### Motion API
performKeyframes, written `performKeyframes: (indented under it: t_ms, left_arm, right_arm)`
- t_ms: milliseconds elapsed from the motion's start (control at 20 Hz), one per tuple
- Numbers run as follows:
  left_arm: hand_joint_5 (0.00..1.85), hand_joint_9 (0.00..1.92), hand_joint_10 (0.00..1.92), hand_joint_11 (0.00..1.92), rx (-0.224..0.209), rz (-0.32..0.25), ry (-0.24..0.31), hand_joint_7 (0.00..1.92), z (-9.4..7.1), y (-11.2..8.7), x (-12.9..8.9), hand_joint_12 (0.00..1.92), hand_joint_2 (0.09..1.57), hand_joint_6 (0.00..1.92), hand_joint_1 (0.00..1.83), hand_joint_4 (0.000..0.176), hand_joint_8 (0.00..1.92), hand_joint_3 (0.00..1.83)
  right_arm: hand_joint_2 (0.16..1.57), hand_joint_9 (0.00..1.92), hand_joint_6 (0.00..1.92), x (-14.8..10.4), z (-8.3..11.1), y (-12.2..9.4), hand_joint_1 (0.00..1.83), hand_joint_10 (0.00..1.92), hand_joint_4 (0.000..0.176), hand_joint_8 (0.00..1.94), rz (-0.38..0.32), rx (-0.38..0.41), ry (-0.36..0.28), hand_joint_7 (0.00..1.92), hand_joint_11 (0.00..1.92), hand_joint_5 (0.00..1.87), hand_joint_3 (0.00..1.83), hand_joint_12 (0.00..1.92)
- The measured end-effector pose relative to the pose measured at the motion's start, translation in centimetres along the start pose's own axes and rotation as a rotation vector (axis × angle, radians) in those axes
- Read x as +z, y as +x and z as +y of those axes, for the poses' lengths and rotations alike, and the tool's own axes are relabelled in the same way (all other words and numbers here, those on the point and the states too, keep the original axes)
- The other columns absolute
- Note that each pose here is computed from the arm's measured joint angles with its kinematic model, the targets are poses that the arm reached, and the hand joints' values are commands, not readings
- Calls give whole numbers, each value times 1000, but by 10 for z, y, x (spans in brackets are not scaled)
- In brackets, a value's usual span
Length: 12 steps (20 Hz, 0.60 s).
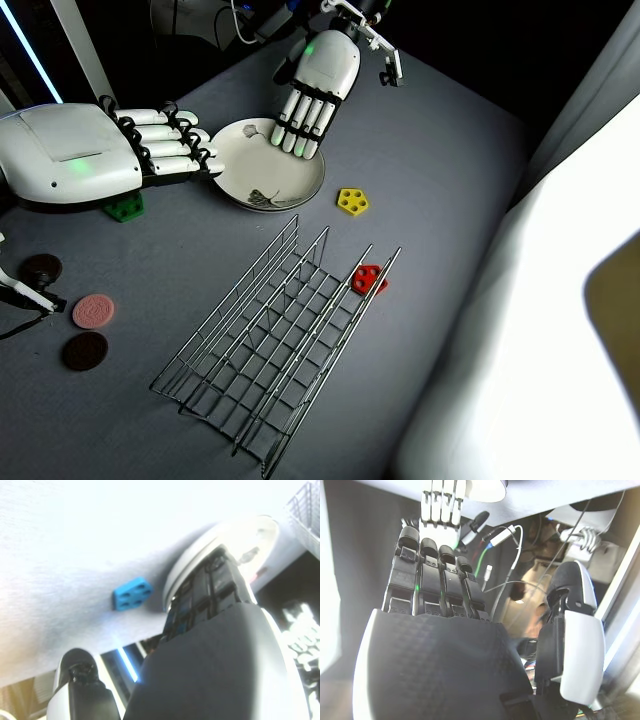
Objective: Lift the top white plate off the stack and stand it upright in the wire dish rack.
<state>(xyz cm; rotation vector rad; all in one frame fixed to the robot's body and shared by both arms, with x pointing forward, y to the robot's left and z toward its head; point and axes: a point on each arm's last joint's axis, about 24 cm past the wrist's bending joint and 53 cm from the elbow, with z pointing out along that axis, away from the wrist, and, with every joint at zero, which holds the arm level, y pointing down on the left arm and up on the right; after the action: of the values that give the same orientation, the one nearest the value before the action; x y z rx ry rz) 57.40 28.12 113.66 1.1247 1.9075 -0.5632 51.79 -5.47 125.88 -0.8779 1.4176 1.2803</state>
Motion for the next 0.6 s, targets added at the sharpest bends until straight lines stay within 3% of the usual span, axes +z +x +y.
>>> performKeyframes:
  t_ms: [100,600]
  left_arm:
    - [18,43,4,93,2,2,1,36,0,1,0,21,905,3,141,0,3,1]
    - [10,44,5,101,-31,-9,12,35,0,3,11,21,903,3,184,0,5,0]
  right_arm:
    - [1030,135,0,0,8,-2,484,0,0,0,-8,-8,-31,107,169,36,0,13]
    - [1033,159,6,6,2,4,490,8,0,9,1,-17,-10,126,184,44,0,15]
